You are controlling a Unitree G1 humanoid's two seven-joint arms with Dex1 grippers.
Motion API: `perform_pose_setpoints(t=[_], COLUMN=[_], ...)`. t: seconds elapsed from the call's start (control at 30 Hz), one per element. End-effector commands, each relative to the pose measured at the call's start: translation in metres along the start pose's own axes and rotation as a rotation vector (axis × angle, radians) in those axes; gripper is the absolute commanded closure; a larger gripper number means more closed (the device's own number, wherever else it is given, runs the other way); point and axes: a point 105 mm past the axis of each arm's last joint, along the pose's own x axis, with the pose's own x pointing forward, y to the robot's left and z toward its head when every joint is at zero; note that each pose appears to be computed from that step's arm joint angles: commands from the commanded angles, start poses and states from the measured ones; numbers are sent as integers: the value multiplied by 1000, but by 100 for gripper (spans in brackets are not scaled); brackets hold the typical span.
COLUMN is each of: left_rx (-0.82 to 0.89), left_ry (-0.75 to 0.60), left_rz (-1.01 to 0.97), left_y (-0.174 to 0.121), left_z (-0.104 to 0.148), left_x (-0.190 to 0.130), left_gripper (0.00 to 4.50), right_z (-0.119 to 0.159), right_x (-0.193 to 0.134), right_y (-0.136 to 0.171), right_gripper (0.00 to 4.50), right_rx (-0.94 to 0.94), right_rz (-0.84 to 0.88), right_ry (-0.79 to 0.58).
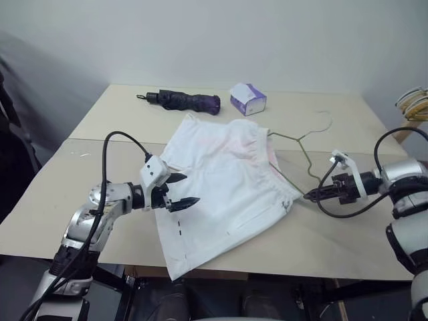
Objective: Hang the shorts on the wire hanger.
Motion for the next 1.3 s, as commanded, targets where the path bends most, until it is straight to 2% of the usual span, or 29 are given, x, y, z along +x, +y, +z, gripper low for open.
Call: perform_pose_setpoints(t=[0.03, 0.13, 0.27, 0.43, 0.63, 0.87, 1.07, 1.3], left_rx=[56, 74, 109, 164, 250, 427, 484, 497], left_ry=[-53, -82, -164, -390, -462, -275, -125, -29], left_rz=[18, 32, 24, -45, -47, -171, -370, -460], left_y=[7, 13, 20, 30, 51, 60, 54, 47], left_z=[19, 28, 50, 115, 155, 146, 139, 128], left_x=[-5, -7, -13, -39, -54, -31, -15, 12], left_gripper=[3, 3, 3, 3, 3, 3, 3, 3], right_z=[22, 21, 25, 40, 38, 37, 45, 56], right_x=[-8, -5, 2, 3, -2, 14, 15, 20], right_y=[31, 39, 37, 45, 67, 65, 68, 73], right_gripper=[450, 450, 450, 450, 450, 450, 450, 450], right_rx=[-240, -348, -456, -607, -787, -892, -947, -964], right_rz=[148, 170, 112, 19, 43, -36, -98, -167], right_ry=[-83, -83, -89, -138, -155, -72, -18, 5])
